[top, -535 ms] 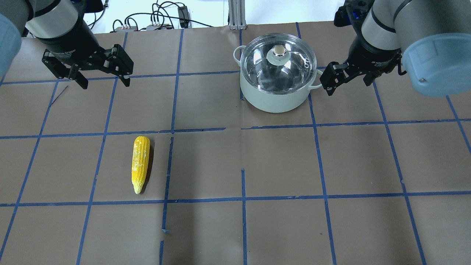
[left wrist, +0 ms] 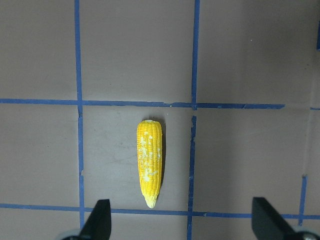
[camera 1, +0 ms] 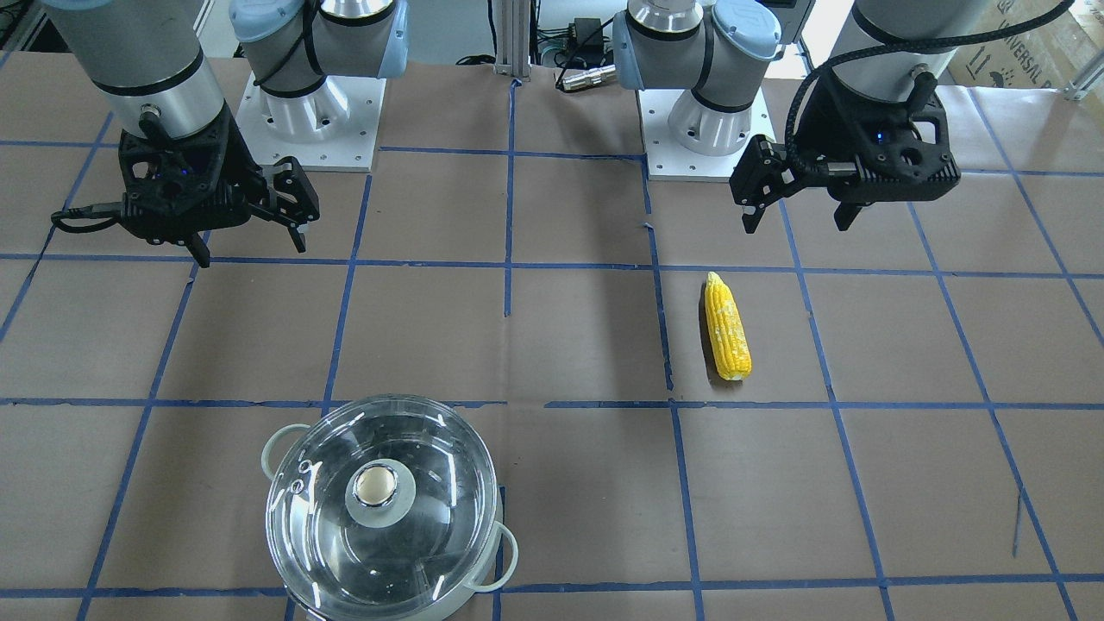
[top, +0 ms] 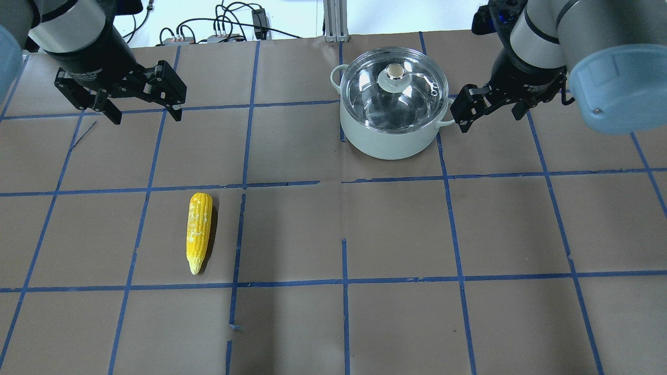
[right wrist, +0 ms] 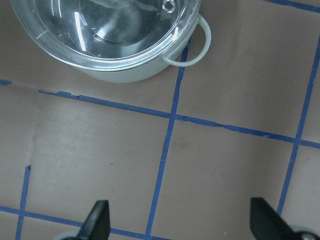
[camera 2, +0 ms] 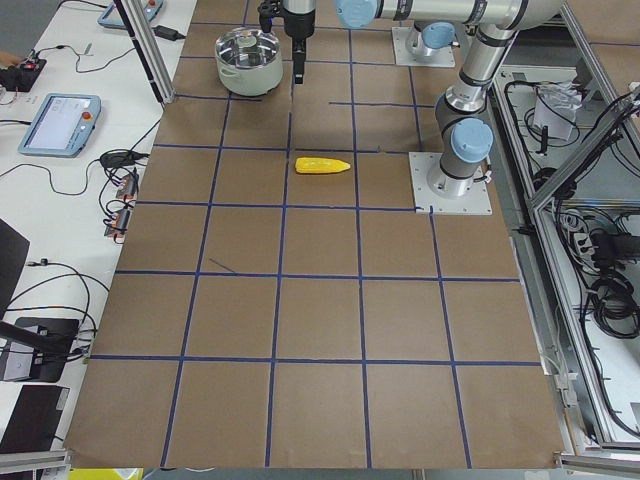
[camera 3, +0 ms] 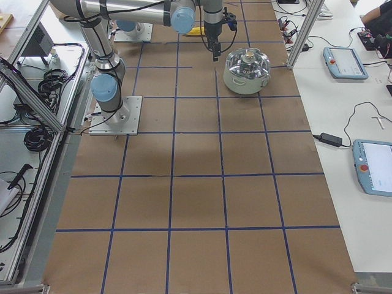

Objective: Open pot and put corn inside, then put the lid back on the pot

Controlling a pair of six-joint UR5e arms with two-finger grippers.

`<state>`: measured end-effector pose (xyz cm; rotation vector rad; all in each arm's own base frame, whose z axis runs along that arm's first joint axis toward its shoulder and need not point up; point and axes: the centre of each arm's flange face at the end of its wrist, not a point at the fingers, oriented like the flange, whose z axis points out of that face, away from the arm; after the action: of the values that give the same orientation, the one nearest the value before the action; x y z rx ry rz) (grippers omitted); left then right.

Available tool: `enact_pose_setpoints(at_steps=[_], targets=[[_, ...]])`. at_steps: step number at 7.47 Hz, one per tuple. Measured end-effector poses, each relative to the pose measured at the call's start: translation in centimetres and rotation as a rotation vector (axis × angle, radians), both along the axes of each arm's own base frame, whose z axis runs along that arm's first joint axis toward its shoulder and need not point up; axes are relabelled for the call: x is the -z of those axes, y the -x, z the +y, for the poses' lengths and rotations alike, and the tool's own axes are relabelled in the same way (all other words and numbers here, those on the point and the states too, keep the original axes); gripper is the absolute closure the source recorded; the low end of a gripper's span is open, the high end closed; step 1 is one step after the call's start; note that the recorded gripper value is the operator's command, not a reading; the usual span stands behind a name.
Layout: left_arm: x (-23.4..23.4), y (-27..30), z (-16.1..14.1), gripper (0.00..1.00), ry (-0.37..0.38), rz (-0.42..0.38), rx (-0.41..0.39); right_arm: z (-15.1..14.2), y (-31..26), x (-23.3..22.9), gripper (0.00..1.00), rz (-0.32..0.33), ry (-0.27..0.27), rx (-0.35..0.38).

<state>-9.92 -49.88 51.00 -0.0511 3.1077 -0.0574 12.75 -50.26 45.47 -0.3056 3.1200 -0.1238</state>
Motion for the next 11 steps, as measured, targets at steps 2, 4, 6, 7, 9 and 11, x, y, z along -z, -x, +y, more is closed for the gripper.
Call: enact_pose_setpoints(at_steps=[2, 4, 6, 7, 9, 11], targets=[[0.2, 0.0, 0.0, 0.00, -0.003, 0.000, -0.001, -4.1, -2.4, 0.3, 0.00, -0.004, -0.001, 0.007], [0.3, 0.0, 0.1, 0.00, -0.006, -0.001, -0.003, -9.2, -6.7, 1.4, 0.00, 0.003, -0.006, -0.043], [0.4, 0.0, 0.2, 0.00, -0.008, -0.002, -0.004, -12.4, -8.9, 5.0, 0.00, 0.000, -0.029, -0.068], [0.4, 0.0, 0.2, 0.00, -0.008, -0.002, -0.004, -14.2, -9.2, 7.6, 0.00, -0.001, -0.023, -0.071], [0.5, 0.0, 0.2, 0.00, -0.011, -0.002, -0.003, -17.0, -9.7, 10.0, 0.00, -0.006, 0.003, -0.076], [0.7, 0.0, 0.2, 0.00, -0.018, -0.001, -0.001, -19.9, -10.2, 10.5, 0.01, -0.007, 0.026, -0.078]])
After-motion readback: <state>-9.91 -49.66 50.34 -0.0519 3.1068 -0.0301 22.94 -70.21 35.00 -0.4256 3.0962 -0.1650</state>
